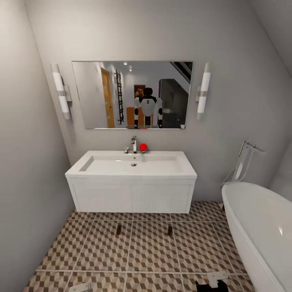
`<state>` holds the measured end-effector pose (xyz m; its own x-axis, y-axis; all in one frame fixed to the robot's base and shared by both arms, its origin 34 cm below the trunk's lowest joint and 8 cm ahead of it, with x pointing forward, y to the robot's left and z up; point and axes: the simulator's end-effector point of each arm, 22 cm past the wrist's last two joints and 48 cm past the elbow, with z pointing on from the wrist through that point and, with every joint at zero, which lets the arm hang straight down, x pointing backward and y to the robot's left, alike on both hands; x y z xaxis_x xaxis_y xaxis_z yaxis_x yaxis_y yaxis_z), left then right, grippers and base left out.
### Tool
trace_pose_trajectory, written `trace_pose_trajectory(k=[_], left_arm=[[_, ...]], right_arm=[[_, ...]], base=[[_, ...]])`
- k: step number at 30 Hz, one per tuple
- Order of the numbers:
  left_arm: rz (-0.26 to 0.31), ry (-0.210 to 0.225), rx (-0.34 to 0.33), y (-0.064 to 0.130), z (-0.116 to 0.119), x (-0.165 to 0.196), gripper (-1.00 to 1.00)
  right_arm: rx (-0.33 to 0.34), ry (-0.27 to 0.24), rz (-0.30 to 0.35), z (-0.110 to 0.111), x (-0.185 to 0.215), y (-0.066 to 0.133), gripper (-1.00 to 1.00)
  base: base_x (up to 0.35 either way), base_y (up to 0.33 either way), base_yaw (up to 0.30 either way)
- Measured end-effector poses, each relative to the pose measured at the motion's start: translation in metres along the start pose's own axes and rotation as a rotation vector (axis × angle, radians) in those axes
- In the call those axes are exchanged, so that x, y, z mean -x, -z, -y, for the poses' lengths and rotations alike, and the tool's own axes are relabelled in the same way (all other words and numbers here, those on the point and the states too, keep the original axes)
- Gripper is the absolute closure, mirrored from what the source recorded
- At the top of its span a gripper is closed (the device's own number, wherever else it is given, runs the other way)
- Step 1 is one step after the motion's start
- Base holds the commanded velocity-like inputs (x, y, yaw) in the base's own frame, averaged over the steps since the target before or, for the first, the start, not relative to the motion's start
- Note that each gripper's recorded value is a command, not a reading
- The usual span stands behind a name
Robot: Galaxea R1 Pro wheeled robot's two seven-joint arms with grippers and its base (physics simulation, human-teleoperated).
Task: Take the four mousetraps from the cabinet in the bathroom and place them on the bathroom floor. Make sure all four end up on the same floor surface, and ensure that at least two of them are either under or directly next to the same bathroom sink.
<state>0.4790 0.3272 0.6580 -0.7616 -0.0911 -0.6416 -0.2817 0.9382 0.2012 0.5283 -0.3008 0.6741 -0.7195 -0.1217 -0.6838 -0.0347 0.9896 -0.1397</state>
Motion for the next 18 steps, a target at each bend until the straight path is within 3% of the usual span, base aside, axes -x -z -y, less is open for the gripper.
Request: trace_pose_trajectory(k=[18], left_arm=[[-0.001, 0.000, 0.000, 0.017, -0.005, 0.008, -1.00]], right_arm=[[0.001, 0.002, -0.001, 0.002, 0.009, 0.017, -1.00]], base=[[0.000, 0.000, 0.000]])
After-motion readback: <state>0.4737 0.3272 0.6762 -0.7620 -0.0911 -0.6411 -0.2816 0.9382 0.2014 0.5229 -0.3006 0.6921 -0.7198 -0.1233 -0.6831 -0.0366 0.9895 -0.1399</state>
